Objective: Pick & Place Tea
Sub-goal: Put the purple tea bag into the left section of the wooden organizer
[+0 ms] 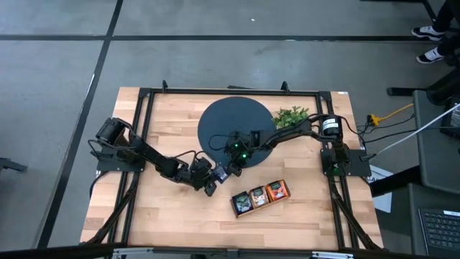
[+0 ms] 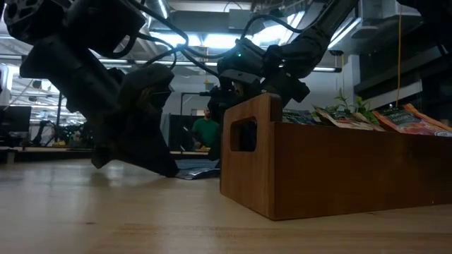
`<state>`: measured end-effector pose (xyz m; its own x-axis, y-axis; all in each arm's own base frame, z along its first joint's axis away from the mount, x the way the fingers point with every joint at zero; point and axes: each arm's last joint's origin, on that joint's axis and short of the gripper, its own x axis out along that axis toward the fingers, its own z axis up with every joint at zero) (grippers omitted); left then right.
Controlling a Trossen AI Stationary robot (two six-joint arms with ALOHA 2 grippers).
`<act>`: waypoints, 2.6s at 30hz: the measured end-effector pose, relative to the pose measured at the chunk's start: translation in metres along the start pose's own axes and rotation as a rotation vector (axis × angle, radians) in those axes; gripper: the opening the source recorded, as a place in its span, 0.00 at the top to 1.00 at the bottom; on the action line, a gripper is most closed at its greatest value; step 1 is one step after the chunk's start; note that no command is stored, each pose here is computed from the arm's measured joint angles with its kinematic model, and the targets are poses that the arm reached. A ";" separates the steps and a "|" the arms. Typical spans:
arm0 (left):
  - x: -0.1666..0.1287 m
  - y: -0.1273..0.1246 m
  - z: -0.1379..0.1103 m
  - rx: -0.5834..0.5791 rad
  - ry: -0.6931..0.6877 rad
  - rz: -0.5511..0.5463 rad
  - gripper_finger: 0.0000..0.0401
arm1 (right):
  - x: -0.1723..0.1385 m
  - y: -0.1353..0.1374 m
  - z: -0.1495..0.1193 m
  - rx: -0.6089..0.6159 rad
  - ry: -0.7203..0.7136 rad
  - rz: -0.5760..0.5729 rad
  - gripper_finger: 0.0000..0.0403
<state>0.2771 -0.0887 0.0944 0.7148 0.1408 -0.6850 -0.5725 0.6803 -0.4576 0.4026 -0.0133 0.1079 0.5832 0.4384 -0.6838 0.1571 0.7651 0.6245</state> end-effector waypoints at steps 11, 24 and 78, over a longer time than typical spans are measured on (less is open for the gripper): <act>0.000 0.003 0.003 0.004 -0.098 0.061 0.98 | 0.000 0.000 0.000 -0.003 -0.003 0.002 0.60; 0.000 0.003 0.004 0.001 -0.105 0.061 0.98 | 0.000 0.003 0.004 -0.105 -0.045 0.024 0.90; -0.039 0.057 0.181 -0.749 -0.583 -0.311 0.64 | -0.098 0.058 0.005 -0.910 -0.037 -1.298 0.98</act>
<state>0.2890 0.0751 0.1979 0.8465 0.5007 -0.1808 -0.2886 0.1463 -0.9462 0.3586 -0.0149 0.2132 0.4581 -0.7116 -0.5327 0.0413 0.6157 -0.7869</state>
